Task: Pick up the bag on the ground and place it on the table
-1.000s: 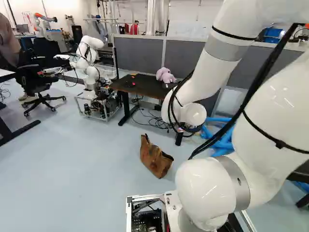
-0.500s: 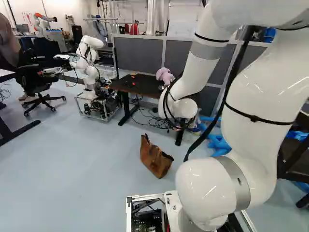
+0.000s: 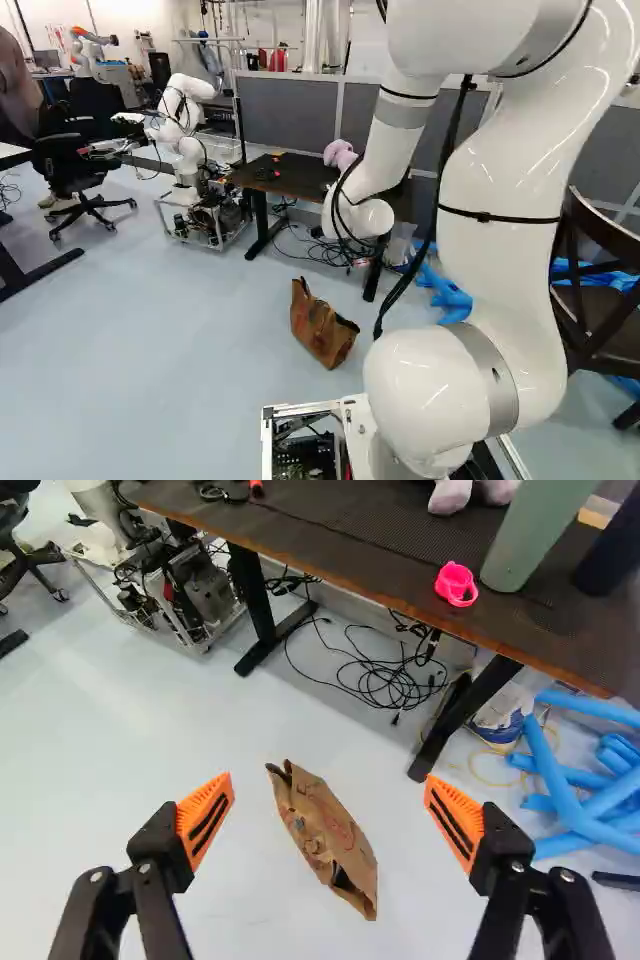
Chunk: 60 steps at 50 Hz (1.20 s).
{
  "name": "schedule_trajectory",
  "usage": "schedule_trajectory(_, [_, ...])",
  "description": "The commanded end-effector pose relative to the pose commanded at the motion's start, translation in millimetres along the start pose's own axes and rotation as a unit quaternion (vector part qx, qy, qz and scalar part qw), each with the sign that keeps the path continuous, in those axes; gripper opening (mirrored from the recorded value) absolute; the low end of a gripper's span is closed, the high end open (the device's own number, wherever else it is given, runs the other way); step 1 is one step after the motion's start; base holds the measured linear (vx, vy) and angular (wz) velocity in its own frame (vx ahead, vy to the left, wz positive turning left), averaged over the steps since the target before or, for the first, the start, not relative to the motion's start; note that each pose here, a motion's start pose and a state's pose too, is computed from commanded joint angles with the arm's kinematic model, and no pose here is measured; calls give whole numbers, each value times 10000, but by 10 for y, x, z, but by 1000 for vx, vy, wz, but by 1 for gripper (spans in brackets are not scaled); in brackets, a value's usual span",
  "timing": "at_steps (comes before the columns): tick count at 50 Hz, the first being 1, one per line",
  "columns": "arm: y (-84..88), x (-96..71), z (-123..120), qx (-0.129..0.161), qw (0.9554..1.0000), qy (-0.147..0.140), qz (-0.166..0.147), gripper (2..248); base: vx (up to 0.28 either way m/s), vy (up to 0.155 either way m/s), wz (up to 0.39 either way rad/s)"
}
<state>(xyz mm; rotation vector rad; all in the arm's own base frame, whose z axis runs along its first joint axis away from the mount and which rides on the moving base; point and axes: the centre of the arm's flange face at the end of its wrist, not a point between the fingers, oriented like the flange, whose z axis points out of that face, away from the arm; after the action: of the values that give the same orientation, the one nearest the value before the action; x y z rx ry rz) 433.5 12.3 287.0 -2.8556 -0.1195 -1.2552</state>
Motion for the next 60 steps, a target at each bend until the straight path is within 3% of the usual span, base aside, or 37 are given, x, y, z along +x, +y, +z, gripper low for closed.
schedule_trajectory(26, [-193, 22, 635, 272, 9974, -584, -335, 247, 0, 0, 0])
schedule_trajectory(40, [-309, -16, 945, 375, 9936, -952, -487, 247, 0, 0, 0])
schedule_trajectory(60, [-342, -93, 1378, 379, 9865, -1496, -547, 247, 0, 0, 0])
